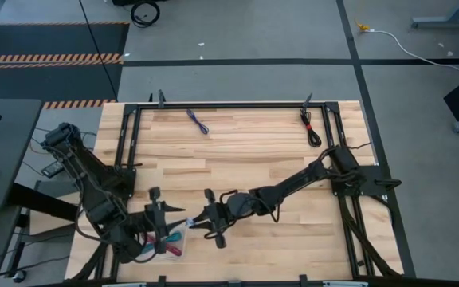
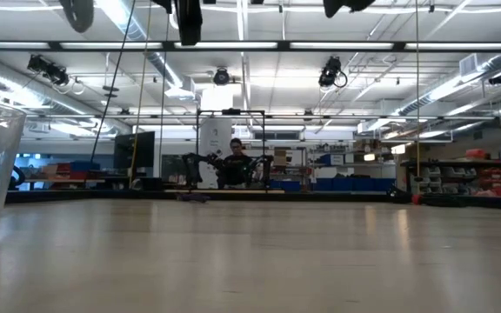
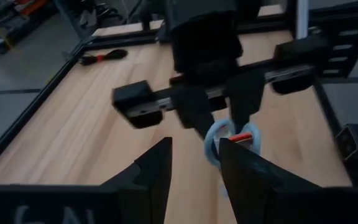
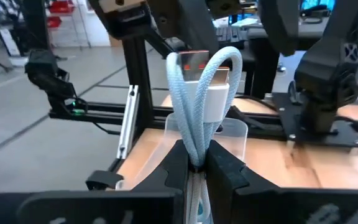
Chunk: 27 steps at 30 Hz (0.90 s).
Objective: Pick and place USB-C Cables
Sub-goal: Put the white charger cable into the transparent bin
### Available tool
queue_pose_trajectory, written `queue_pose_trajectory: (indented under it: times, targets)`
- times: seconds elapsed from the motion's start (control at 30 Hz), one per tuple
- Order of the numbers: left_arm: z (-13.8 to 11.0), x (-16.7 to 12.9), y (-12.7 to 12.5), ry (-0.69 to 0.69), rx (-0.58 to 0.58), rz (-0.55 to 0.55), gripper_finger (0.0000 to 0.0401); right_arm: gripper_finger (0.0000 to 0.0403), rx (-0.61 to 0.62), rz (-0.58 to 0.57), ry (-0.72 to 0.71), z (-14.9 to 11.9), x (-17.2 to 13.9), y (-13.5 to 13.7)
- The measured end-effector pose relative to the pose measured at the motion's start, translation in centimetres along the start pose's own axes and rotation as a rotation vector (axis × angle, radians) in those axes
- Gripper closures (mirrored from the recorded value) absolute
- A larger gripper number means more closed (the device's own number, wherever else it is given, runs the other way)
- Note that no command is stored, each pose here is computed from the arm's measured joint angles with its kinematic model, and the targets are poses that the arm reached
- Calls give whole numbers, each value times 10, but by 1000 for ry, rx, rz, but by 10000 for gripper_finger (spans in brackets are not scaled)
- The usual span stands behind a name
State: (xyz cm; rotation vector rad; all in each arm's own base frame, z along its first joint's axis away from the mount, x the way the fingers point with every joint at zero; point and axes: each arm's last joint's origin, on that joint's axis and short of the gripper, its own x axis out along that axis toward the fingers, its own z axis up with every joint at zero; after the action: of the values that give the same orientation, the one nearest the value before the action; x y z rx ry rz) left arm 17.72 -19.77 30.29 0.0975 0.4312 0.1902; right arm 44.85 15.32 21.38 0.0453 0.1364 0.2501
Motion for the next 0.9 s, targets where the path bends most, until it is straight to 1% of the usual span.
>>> queue_pose_trajectory:
  times: [0.2, 0.33, 0.43, 0.5, 0.63, 0.73, 0.83, 0.9]
  targets:
    - [0, -3, -3, -2, 25, -30, 259, 368, -61, -36, 3, 14, -7, -1]
    - [0, -7, -4, -40, 36, 6, 259, 368, -101, -85, 36, 24, -15, -2]
    - [1, -9, -6, -68, 43, 20, 258, 368, -102, -90, 17, 32, -18, -2]
    - [2, -8, -7, -76, 27, 20, 253, 368, -108, -89, 18, 32, -19, -2]
    - [3, 4, -10, -76, 50, 51, 232, 368, -112, -88, 11, 33, -19, -2]
    - [5, 16, -11, -81, 46, 78, 211, 368, -107, -86, 19, 32, -19, -1]
    - [6, 25, -7, -72, 38, 113, 189, 368, -122, -80, 14, 32, -19, 2]
    - [7, 28, -5, -67, 30, 117, 175, 368, -130, -81, 19, 32, -19, 2]
